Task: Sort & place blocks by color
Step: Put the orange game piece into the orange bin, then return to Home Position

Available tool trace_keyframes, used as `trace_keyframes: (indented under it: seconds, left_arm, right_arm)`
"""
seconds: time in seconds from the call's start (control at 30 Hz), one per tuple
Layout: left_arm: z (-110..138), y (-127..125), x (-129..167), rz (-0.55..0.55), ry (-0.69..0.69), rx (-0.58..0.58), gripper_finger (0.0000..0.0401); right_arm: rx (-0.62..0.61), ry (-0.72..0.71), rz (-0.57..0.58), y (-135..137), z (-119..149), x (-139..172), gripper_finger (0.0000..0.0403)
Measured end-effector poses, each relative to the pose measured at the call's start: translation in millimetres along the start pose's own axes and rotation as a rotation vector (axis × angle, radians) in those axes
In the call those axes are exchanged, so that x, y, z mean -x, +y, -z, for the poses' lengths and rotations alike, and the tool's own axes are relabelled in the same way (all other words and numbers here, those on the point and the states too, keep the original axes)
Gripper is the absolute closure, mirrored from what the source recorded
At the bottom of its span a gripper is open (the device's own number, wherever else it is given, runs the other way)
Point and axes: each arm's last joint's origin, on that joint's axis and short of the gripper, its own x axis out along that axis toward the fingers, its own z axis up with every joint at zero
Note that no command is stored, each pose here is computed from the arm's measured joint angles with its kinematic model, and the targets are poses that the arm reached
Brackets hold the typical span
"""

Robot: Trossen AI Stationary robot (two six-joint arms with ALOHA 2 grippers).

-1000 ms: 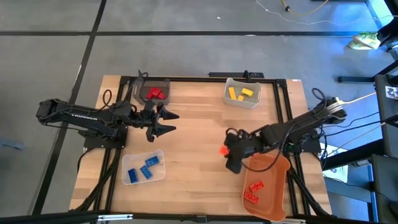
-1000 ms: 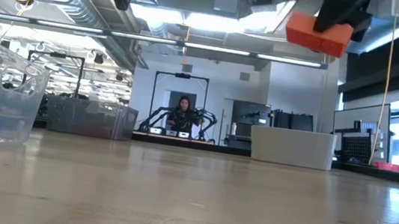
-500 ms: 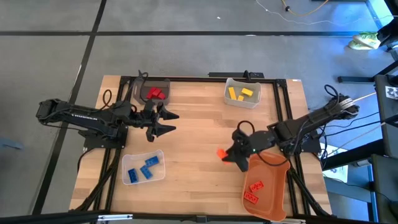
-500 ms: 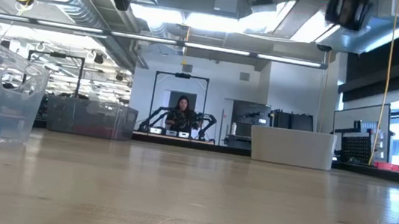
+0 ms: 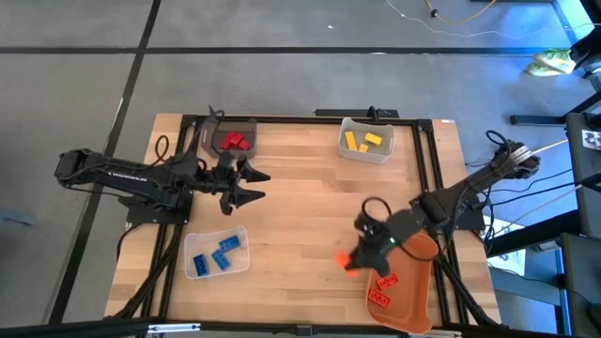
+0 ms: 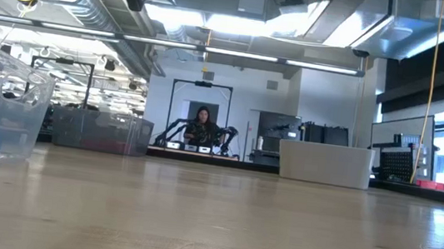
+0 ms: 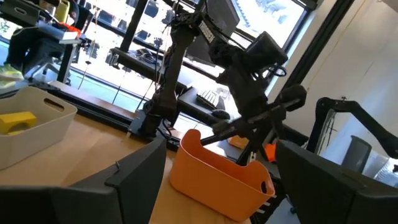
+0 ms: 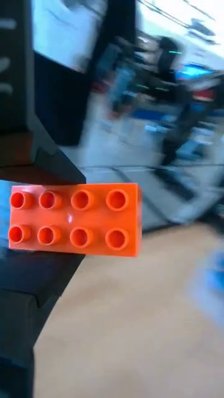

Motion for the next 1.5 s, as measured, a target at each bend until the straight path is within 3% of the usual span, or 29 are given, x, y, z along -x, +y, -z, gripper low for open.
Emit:
trace_keyframes:
  seconds: [0.2, 0.37, 0.6, 0.77, 0.93, 1.27, 1.5]
  left_arm:
    - [0.0, -0.1, 0.0, -0.007, -0.004, -0.007, 0.0108]
    - [0.0, -0.1, -0.1, -0.007, -0.004, -0.025, 0.0108]
    - [0.0, -0.1, -0.1, -0.007, -0.004, -0.026, 0.0108]
    - [-0.1, 0.1, -0.1, -0.015, -0.008, -0.026, 0.0108]
    - [0.0, 0.2, 0.0, -0.017, -0.008, -0.026, 0.0108]
    - [-0.1, 0.2, 0.0, -0.018, -0.008, -0.026, 0.0108]
    - [-0.1, 0.4, -0.1, -0.023, -0.011, -0.026, 0.0108]
  right_arm:
    - [-0.214, 0.27, 0.049, 7.2, 44.4, 2.5, 0.0263]
    - [-0.323, 0.386, 0.265, 3.0, 87.3, 13.1, 0.0263]
    - [-0.417, 0.337, 0.723, -27.6, 115.9, 23.2, 0.0263]
    - [-0.422, 0.259, 0.912, -43.5, 120.1, 20.3, 0.0253]
    - [-0.399, 0.229, 0.963, -51.0, 124.6, 9.3, 0.0202]
    - [-0.417, 0.276, 0.989, -54.9, 130.0, 1.3, 0.019]
    - [-0.299, 0.276, 0.777, -22.9, 115.4, 7.7, 0.0188]
